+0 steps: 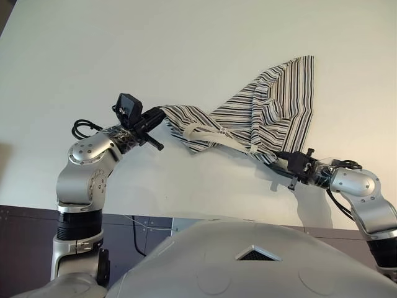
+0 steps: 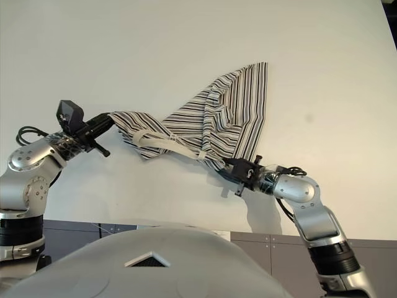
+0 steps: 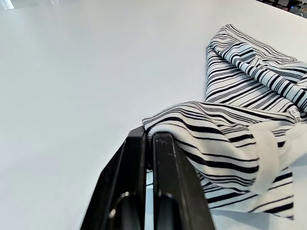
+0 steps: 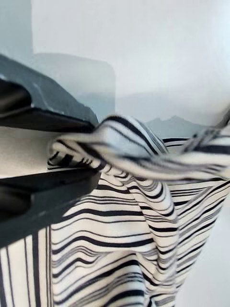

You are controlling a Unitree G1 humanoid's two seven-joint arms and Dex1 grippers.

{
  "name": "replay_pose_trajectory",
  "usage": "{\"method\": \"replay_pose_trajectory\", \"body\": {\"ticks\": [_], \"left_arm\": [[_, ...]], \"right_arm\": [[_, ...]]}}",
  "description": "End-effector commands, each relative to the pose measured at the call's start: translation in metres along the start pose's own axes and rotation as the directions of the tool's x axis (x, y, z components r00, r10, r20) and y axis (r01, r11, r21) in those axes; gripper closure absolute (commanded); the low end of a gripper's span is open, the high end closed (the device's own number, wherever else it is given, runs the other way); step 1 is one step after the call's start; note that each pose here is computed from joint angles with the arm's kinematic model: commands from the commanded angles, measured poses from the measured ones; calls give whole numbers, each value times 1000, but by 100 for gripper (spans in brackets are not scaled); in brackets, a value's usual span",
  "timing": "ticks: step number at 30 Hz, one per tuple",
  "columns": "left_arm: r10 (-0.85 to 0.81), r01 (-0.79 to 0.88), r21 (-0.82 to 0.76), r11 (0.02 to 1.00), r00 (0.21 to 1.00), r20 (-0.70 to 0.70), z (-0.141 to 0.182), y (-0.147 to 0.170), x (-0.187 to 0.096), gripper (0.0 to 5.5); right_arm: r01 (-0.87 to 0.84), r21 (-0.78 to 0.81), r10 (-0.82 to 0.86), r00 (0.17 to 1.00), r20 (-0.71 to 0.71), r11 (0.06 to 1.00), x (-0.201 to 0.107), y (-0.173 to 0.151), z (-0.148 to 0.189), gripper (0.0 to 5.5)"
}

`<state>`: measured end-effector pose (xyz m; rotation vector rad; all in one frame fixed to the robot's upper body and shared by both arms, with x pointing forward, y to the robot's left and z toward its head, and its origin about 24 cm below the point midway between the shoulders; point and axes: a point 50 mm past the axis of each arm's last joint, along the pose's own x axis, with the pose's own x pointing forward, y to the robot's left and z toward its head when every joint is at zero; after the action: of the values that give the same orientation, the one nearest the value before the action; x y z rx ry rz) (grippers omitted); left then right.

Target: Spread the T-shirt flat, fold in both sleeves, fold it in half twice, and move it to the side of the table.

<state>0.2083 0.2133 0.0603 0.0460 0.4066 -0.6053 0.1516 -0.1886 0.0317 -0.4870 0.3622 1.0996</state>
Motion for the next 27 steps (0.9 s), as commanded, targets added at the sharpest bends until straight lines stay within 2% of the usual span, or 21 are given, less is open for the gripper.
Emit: {"method": "replay_pose_trajectory", "body": {"ticks": [1,4,7,9,11,13,16,19,21,25,27], "left_arm": [[30,-30,3,1000,1000,3,-2,2,0,540],[57,-57,0,998,998,12,-2,5,-1,540],[90,-90,1,996,995,43,6,14,-5,540],[101,-102,2,995,990,100,21,21,-6,540],[89,-96,23,995,970,227,58,27,-3,540],[55,-80,43,996,912,406,118,36,5,540],[72,-127,61,990,826,559,198,52,16,540],[112,-193,56,980,756,645,257,63,13,540],[120,-241,103,965,753,647,283,64,18,540],[303,-452,153,879,776,554,300,91,44,540],[349,-514,206,832,775,526,303,95,55,540]], "right_arm": [[53,-43,-52,998,26,998,-5,-12,6,495],[91,-36,-89,995,34,995,-5,-19,6,536],[105,36,-107,992,72,994,-9,-28,13,536],[120,118,-138,978,155,986,-17,-46,29,536],[170,196,-224,926,303,966,-26,-85,61,536],[244,248,-334,831,446,938,-34,-135,106,536],[382,269,-466,696,547,884,-43,-198,168,536],[564,274,-606,565,559,779,-63,-244,212,536],[654,271,-671,497,550,706,-71,-265,232,536],[798,291,-821,393,414,529,-60,-297,240,536],[829,288,-857,373,356,480,-51,-303,240,536]]}}
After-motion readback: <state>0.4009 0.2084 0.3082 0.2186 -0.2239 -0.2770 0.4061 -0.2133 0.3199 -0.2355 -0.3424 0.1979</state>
